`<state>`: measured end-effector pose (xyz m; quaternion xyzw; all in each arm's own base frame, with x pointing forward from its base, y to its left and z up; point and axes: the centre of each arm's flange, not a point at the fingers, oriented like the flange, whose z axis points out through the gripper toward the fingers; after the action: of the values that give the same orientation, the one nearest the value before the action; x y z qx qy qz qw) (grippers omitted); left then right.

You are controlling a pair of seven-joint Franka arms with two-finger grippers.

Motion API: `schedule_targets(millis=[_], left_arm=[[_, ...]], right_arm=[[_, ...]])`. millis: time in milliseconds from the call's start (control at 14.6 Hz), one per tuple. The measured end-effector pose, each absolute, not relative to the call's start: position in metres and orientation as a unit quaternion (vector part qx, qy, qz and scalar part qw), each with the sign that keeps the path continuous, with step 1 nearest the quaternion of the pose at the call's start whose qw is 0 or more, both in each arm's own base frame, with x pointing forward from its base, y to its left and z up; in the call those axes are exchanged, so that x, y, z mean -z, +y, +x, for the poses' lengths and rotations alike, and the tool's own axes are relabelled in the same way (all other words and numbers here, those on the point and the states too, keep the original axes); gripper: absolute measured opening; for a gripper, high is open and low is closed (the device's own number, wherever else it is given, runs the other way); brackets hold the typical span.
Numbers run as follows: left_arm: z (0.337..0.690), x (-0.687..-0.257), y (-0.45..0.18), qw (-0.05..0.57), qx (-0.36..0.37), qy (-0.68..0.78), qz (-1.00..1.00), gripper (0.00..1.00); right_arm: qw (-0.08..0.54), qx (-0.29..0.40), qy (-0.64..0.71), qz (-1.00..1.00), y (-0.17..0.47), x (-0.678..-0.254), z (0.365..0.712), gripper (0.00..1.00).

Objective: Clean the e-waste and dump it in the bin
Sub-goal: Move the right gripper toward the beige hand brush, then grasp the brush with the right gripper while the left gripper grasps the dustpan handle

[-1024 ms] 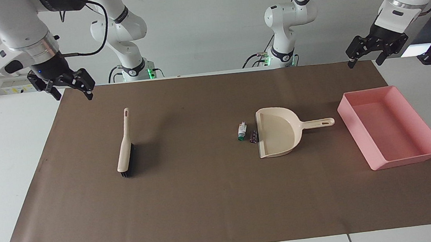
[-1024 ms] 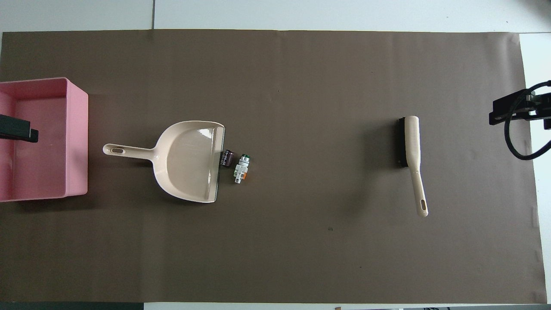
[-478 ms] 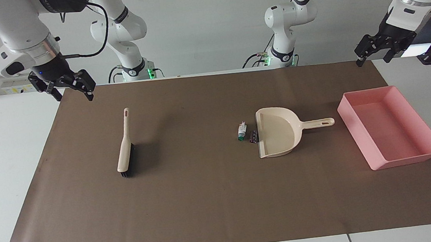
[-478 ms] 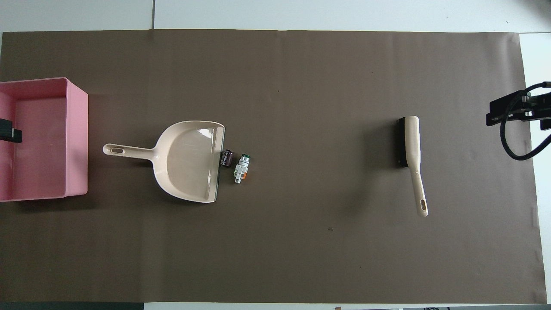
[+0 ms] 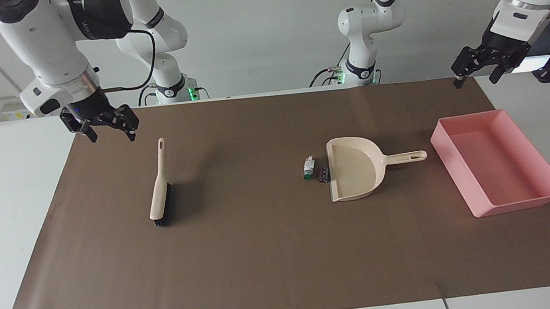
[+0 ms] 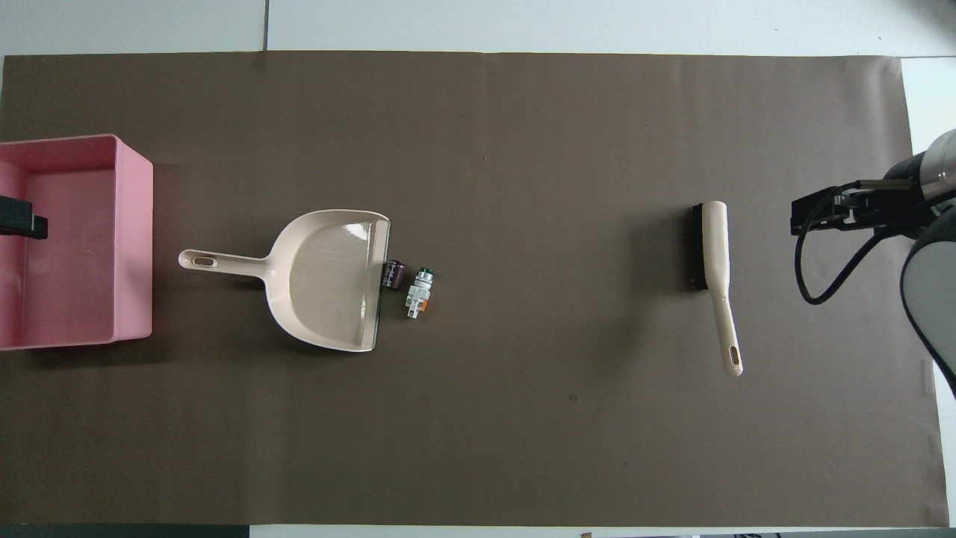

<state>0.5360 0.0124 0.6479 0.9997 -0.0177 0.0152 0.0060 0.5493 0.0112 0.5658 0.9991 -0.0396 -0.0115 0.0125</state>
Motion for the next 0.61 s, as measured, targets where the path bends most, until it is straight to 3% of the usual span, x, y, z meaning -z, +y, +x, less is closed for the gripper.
schedule_targets(millis=[341, 614], left_arm=[[0.539, -0.630, -0.002, 0.005, -0.008, -0.137, 0.991, 0.99], [0.545, -0.600, -0.020, 0.002, -0.015, -0.336, 0.942, 0.99]], right_arm=[[0.010, 0.010, -0.036, 0.999, 0.025, -0.471, 0.541, 0.99], [0.011, 0.027, -0.028, 0.999, 0.031, -0.402, 0.504, 0.99]])
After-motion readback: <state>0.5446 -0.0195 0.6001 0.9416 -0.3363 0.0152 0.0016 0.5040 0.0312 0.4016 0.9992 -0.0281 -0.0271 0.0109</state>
